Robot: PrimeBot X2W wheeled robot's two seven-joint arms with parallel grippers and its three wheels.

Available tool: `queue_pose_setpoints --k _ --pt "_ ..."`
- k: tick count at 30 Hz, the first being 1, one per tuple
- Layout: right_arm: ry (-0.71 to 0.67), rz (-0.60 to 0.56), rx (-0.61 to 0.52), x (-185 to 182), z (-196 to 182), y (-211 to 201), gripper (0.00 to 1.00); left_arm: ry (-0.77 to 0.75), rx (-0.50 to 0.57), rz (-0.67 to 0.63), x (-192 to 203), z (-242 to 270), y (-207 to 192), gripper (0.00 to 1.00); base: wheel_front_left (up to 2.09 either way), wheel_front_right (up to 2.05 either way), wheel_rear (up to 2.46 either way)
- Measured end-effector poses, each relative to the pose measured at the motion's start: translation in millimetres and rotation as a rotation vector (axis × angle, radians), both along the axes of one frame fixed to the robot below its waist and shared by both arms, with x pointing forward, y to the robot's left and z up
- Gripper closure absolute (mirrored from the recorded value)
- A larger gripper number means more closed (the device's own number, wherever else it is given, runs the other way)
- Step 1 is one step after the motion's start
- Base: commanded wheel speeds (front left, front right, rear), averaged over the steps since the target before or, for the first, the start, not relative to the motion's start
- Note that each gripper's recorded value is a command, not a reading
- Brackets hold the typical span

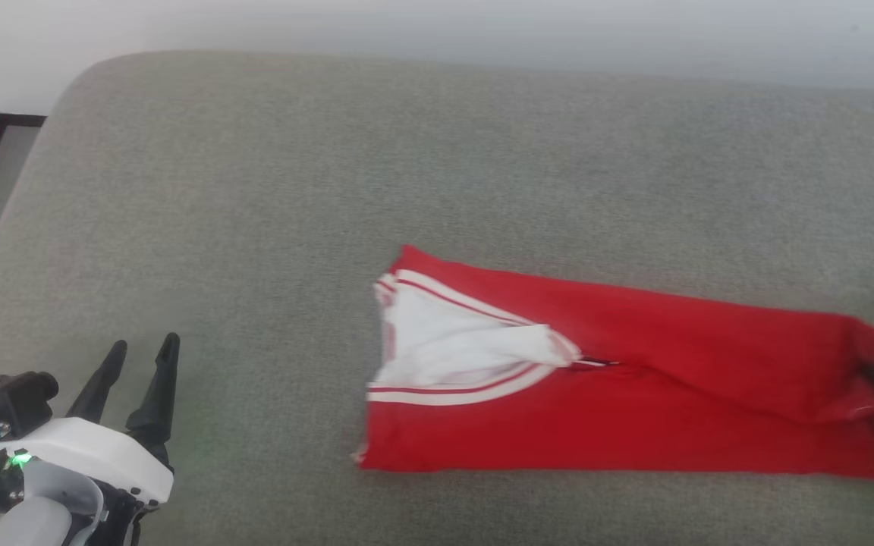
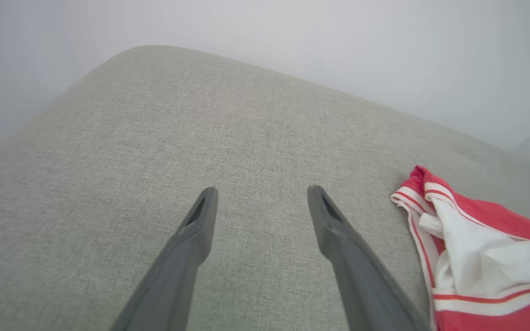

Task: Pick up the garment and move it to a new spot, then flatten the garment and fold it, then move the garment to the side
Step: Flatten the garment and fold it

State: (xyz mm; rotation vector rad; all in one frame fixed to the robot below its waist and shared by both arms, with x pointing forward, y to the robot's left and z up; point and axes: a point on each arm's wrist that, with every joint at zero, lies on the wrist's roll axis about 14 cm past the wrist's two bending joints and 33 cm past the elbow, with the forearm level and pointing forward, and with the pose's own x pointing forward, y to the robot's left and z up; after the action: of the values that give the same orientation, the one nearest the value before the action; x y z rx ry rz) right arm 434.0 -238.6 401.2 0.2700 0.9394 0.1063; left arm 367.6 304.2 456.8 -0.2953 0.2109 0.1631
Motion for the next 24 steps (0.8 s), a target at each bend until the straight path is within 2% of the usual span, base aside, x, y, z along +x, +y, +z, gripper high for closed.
queue_pose_setpoints --k 7,11,15,24 --pt "-0.025 -0.134 -0.102 -1.5 10.8 -64.3 1.0 -0.013 -0.004 -0.048 15.2 0.5 -12.0 0.0 0.0 0.0 0.0" --pt "-0.016 -0.129 -0.114 -3.7 10.7 -65.8 1.0 -0.011 -0.004 -0.059 18.9 -0.9 -14.8 0.0 0.0 0.0 0.0" --pt "-0.051 -0.072 -0.081 0.4 21.1 -43.7 1.0 -0.016 -0.006 -0.07 22.2 0.1 -17.8 0.0 0.0 0.0 0.0" --pt "-0.152 0.192 0.079 -4.7 50.8 67.2 1.0 -0.034 -0.007 -0.073 21.6 6.5 -18.5 0.0 0.0 0.0 0.0"
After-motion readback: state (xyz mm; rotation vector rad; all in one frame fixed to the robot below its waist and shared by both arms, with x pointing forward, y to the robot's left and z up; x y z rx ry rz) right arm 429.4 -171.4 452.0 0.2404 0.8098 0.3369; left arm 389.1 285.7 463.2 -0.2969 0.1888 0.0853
